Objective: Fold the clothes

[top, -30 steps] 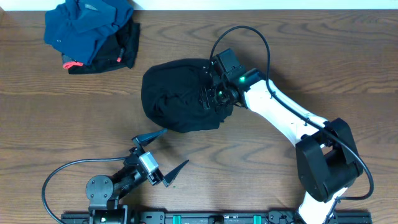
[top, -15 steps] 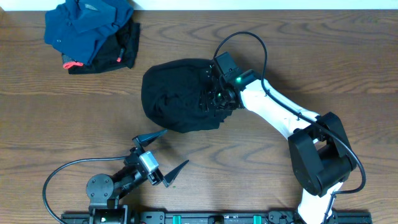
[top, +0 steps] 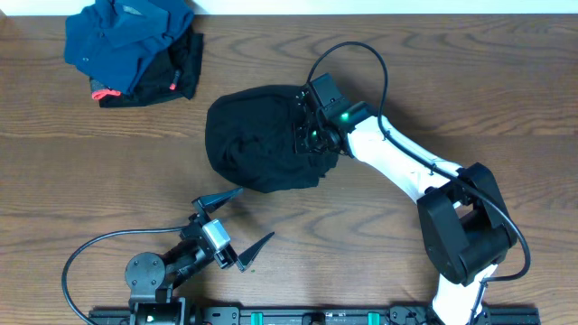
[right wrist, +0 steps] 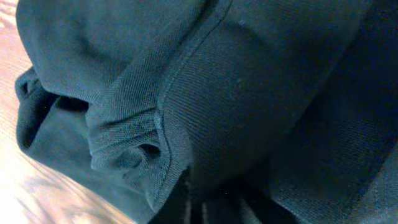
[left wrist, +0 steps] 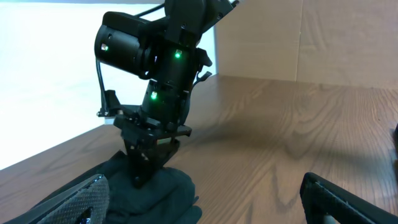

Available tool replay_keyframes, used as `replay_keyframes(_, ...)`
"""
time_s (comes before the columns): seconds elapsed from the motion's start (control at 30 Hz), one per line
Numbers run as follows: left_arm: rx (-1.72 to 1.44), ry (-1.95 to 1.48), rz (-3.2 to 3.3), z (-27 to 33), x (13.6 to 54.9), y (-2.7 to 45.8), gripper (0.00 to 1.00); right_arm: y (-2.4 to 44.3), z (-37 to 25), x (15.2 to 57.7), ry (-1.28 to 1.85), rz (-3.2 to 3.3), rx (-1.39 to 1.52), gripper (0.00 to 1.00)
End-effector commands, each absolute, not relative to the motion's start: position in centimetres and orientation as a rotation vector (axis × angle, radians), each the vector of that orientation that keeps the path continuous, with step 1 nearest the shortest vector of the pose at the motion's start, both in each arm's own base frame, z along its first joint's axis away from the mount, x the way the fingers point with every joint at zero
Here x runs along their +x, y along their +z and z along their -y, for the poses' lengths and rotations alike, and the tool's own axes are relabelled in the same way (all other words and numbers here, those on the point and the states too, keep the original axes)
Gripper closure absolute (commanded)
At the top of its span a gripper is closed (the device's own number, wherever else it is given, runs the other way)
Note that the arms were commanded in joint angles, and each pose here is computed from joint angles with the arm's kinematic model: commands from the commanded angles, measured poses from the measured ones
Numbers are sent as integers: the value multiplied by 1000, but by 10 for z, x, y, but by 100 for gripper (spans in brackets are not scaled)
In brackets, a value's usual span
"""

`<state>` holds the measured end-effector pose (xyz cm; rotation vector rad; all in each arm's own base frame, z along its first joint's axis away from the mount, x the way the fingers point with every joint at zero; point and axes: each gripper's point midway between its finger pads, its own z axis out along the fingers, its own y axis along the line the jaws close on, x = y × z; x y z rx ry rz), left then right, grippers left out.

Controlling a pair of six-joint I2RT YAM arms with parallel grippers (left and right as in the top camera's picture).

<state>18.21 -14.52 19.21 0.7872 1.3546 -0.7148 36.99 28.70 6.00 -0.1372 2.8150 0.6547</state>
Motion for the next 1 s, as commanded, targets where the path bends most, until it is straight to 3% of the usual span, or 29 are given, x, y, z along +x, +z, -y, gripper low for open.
replay_keyframes(0.0,792,-731,-1357,146,180,191,2,61,-298,367,681,-2806,-161,99)
replay_keyframes(0.2,752,-781,-1387,146,180,191,2,120,-309,372,788,-2645,-268,99)
replay_keyframes(0.4,737,-799,-1397,146,180,191,2,247,-330,356,1077,-2325,-435,99)
replay_keyframes(0.63,722,-813,-1381,146,180,198,2,383,-314,328,1131,-1983,-501,99)
replay_keyframes(0.97,721,-852,-1348,151,175,207,2,510,-316,282,1345,-1615,-635,99)
